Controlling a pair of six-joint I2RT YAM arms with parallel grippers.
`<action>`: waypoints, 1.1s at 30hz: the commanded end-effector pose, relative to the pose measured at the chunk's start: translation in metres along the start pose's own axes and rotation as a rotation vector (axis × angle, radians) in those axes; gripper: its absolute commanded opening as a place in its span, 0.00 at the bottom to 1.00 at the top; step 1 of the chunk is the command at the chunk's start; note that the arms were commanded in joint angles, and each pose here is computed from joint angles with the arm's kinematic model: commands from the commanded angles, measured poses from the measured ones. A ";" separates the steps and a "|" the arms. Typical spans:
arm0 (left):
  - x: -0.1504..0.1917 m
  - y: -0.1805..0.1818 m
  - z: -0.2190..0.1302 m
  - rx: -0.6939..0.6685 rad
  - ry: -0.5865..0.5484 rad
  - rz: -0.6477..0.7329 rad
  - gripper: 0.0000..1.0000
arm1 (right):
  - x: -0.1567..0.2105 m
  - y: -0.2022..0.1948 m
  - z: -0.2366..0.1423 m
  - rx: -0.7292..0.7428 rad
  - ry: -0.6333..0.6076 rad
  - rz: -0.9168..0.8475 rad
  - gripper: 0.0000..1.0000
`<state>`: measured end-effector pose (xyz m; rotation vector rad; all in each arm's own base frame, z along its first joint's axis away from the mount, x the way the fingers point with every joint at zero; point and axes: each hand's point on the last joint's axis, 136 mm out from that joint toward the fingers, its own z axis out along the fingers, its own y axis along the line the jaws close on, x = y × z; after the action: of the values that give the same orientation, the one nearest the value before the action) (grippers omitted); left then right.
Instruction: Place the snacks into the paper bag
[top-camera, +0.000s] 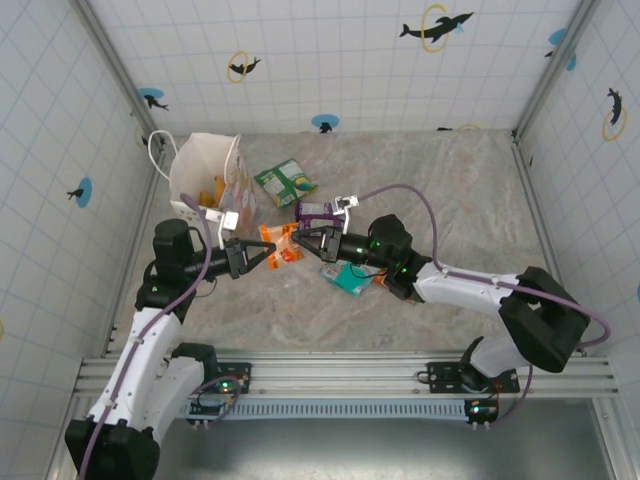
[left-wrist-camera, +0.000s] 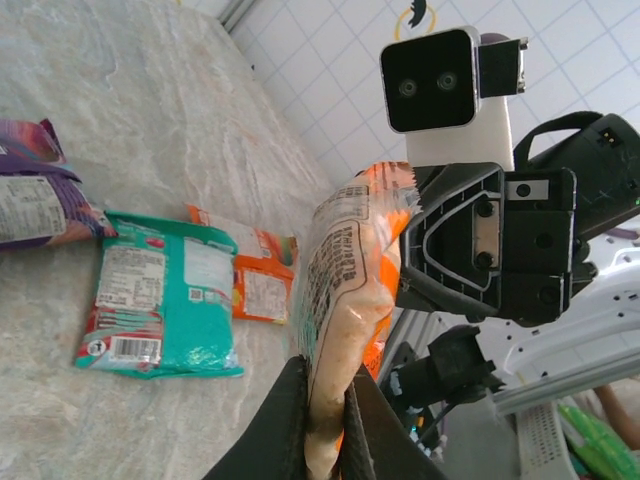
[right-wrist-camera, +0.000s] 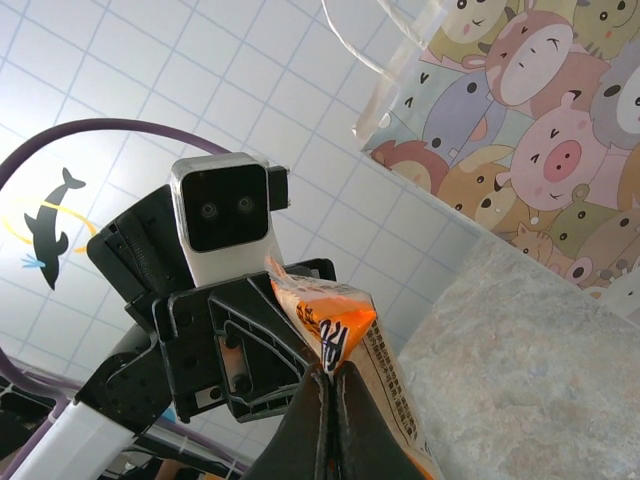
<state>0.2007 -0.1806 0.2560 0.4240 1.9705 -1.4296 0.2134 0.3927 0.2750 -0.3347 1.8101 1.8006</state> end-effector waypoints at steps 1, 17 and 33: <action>-0.010 -0.018 -0.001 0.052 0.002 0.046 0.06 | -0.017 0.026 0.007 -0.079 -0.041 -0.050 0.00; -0.138 0.008 -0.041 -0.545 -0.203 0.345 0.01 | -0.014 -0.023 -0.015 0.235 -0.074 -0.167 0.47; -0.283 -0.005 -0.053 -0.736 -0.446 0.622 0.05 | 0.005 -0.034 -0.012 0.306 0.020 -0.228 0.46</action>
<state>0.3800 -0.1099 0.4352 0.3075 1.7148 -0.4216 0.2216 0.3787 0.2311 -0.4088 1.9720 1.3694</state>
